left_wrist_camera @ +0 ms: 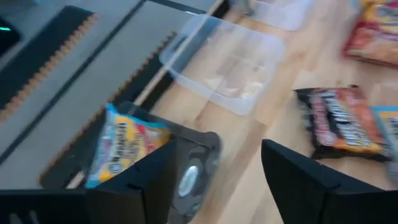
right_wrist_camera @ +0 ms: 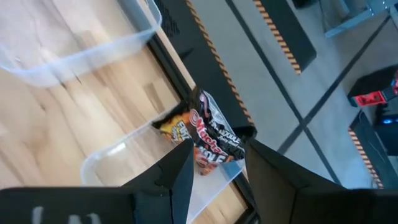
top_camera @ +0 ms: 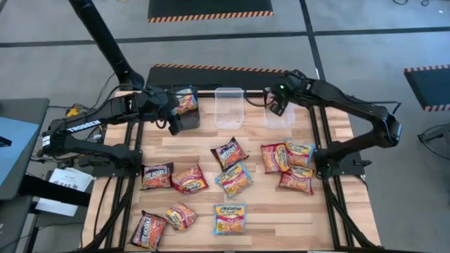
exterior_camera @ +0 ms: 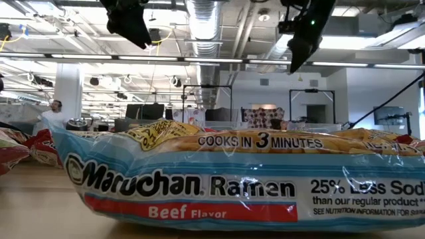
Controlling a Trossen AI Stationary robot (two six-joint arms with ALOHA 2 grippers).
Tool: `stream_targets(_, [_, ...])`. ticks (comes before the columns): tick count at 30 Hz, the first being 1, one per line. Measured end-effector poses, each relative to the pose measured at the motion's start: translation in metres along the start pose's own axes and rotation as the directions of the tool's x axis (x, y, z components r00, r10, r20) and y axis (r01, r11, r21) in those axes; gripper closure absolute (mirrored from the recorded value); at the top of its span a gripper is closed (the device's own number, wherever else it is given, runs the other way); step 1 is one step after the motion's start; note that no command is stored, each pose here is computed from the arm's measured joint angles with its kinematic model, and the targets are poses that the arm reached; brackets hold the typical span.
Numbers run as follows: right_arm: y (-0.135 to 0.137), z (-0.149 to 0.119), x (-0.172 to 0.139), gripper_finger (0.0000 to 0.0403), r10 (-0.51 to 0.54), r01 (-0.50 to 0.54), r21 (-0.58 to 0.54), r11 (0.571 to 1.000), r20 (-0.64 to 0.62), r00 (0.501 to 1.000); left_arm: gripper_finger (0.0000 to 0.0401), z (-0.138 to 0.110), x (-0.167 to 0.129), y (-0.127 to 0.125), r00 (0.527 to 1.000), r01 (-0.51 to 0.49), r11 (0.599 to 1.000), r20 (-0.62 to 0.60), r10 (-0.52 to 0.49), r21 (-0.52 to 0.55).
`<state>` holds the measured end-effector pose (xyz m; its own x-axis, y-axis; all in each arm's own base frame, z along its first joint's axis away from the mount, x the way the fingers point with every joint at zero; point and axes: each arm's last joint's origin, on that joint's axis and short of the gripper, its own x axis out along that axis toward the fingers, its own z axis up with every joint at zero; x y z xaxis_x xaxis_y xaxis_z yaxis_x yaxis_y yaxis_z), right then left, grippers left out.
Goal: Sort Maruchan noodles
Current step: Put the red noodle pack into the left transparent bin
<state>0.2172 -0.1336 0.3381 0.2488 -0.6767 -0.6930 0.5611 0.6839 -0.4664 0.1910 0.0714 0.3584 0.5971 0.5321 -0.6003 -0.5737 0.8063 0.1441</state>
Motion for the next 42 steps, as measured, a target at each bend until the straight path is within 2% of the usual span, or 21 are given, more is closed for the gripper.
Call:
stream_targets(5, [0.006,-0.001,-0.016,0.0235,0.024,-0.024,0.0,1.0,0.051,0.998,0.0182,-0.001,-0.002,-0.011,0.984,0.177,0.983,-0.014,-0.178,-0.054])
stream_targets(10, [0.012,0.0,-0.024,0.0235,0.048,-0.046,-0.023,0.999,0.079,0.996,0.0181,-0.004,-0.008,-0.027,0.933,0.35,0.929,-0.042,-0.357,-0.124])
stream_targets(13, [0.016,0.0,-0.025,0.0235,0.056,-0.053,-0.034,0.998,0.085,0.995,0.0181,-0.005,-0.013,-0.037,0.906,0.41,0.901,-0.049,-0.42,-0.144])
stream_targets(21, [0.022,0.001,-0.028,0.0235,0.074,-0.073,-0.016,0.997,0.094,0.993,0.0181,-0.009,-0.007,-0.057,0.878,0.454,0.884,-0.116,-0.465,-0.111])
stream_targets(28, [0.027,0.001,-0.031,0.0235,0.089,-0.087,-0.031,0.996,0.103,0.991,0.0181,-0.016,0.012,-0.079,0.807,0.509,0.845,-0.248,-0.535,-0.165])
stream_targets(34, [0.028,0.001,-0.032,0.0235,0.093,-0.09,-0.035,0.995,0.105,0.99,0.0181,-0.026,0.028,-0.101,0.773,0.506,0.851,-0.364,-0.519,-0.14])
stream_targets(42, [0.029,0.001,-0.032,0.0235,0.094,-0.095,-0.002,0.996,0.103,0.99,0.0182,-0.042,0.044,-0.125,0.703,0.511,0.85,-0.505,-0.5,-0.13])
